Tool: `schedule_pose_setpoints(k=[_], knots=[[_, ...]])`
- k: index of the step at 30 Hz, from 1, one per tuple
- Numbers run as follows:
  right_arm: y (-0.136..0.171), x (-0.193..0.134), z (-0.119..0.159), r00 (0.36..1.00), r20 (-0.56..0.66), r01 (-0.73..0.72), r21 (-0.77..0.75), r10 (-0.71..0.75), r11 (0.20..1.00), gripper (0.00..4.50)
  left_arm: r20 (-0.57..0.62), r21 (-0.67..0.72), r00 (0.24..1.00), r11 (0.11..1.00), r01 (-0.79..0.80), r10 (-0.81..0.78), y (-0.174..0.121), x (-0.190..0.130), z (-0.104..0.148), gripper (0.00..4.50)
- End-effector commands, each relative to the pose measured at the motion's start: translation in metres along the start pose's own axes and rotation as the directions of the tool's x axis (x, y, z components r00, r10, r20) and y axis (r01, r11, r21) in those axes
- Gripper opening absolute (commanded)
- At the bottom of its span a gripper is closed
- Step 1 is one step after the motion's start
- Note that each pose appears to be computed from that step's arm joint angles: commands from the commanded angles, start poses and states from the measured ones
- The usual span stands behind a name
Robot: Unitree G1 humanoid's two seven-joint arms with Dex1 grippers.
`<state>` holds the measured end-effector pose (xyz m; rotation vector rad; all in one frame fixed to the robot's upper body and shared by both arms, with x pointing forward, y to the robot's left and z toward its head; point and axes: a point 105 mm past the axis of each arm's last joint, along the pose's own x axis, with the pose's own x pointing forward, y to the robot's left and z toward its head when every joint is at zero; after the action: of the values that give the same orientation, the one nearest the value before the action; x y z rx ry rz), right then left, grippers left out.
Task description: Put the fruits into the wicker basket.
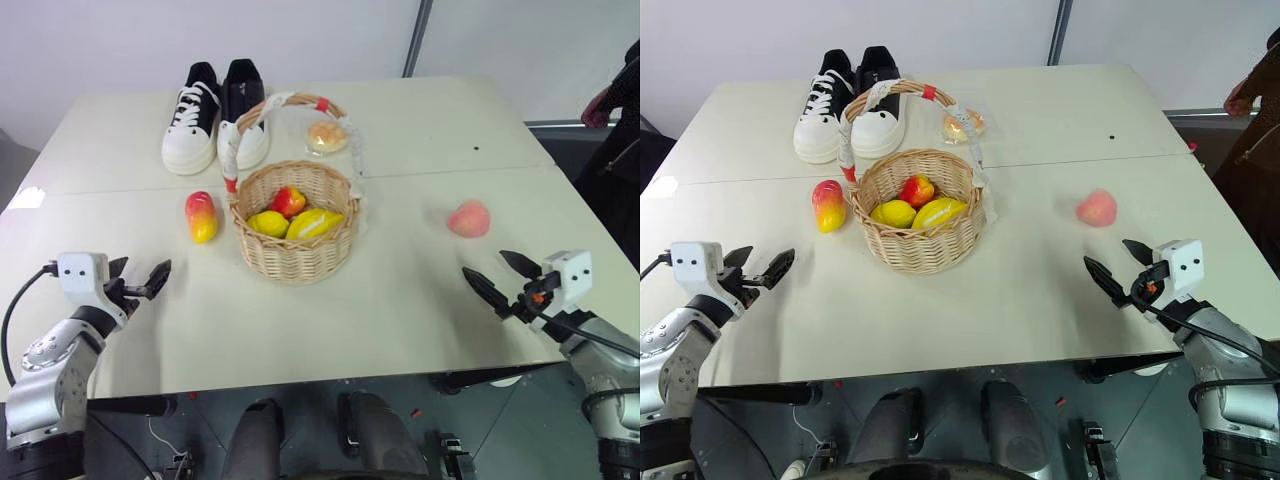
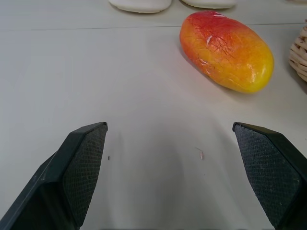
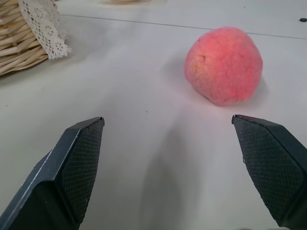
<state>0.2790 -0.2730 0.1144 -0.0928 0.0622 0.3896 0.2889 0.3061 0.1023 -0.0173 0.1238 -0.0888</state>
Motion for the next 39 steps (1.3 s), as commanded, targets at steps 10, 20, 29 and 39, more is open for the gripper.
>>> schedule_pose_setpoints(k=[10,20,29,39], knots=[[0.007,0.015,0.022,0.996,0.073,-0.05,-0.056,0.054,0.997,4.44,0.056,-0.03,0.998,0.999,-0.013,0.015,0.0,-0.004,0.019,4.5],[0.057,0.02,0.077,0.933,0.1,-0.327,-0.166,0.346,0.93,4.44,0.086,-0.025,0.996,0.999,-0.031,0.033,-0.01,0.03,0.069,4.5],[0.137,0.021,0.128,0.763,0.089,-0.594,-0.293,0.64,0.749,4.44,-0.065,0.013,0.997,0.999,-0.032,0.032,-0.035,0.08,0.086,4.5],[0.168,0.024,0.147,0.683,0.124,-0.648,-0.353,0.72,0.675,4.44,-0.247,-0.011,0.966,0.997,-0.077,0.072,-0.059,0.113,0.079,4.5]])
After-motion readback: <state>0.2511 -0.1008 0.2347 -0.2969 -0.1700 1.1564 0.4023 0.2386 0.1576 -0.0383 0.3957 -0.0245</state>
